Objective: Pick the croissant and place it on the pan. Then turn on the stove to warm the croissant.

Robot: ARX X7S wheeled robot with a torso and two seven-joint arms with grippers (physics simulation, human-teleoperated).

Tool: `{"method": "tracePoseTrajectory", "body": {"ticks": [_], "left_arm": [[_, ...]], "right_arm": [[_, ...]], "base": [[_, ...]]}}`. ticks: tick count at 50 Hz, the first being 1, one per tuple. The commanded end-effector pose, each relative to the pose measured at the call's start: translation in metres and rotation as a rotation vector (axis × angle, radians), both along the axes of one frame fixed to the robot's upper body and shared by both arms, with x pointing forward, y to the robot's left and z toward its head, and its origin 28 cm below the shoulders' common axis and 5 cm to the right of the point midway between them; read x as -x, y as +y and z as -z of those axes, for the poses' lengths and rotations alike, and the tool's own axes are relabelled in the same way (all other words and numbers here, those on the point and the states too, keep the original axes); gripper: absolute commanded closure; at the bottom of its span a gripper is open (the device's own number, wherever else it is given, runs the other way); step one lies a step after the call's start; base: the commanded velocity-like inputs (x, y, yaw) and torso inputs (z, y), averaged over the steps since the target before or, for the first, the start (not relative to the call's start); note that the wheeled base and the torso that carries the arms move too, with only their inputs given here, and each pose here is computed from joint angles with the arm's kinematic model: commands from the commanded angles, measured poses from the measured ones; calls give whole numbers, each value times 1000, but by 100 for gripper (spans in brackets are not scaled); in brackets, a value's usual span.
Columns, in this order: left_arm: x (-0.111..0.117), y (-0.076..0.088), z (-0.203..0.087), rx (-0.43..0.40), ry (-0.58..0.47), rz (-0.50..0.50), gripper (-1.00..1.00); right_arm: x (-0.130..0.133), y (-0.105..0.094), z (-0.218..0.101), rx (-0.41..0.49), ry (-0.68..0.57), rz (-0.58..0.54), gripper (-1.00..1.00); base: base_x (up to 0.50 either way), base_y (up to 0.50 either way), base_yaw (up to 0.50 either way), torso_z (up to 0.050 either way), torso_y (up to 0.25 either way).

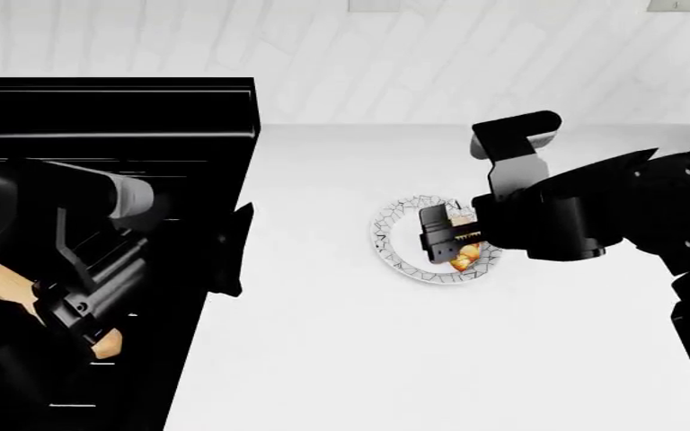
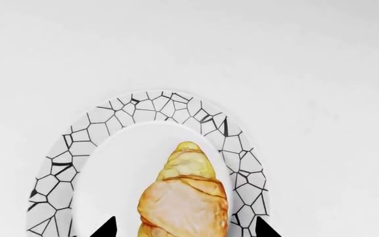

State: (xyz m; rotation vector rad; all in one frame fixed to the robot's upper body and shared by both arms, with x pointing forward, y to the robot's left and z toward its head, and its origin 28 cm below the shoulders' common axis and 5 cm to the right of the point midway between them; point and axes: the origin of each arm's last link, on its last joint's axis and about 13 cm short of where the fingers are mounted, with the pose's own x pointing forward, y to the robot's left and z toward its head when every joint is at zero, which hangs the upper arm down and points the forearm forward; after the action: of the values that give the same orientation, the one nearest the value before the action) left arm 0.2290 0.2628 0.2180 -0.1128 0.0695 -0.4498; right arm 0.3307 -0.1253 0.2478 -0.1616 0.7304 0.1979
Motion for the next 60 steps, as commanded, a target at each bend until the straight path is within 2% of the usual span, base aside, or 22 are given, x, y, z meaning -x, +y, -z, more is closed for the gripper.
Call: {"method": "tracePoseTrajectory", "body": {"ticks": [1, 28, 29, 43, 60], "left_arm": [[-1, 0, 0, 2, 0, 8, -100], [-2, 1, 1, 5, 3, -2, -100], [-2, 1, 1, 5, 3, -3, -100], [-2, 2, 3, 4, 8, -9, -100], [0, 2, 3, 11, 5, -6, -100]], "right_arm": [[-2, 1, 6, 4, 17, -7, -100], [-1, 0, 14, 19, 40, -6, -100], [-1, 0, 14, 20, 39, -8, 100], [0, -1, 10, 31, 8, -7, 100], [12, 2, -12, 40, -103, -35, 100]], "base": [[0, 0, 0, 0, 0], [0, 0, 0, 0, 0], [0, 0, 0, 0, 0], [0, 0, 0, 0, 0], [0, 0, 0, 0, 0]]}}
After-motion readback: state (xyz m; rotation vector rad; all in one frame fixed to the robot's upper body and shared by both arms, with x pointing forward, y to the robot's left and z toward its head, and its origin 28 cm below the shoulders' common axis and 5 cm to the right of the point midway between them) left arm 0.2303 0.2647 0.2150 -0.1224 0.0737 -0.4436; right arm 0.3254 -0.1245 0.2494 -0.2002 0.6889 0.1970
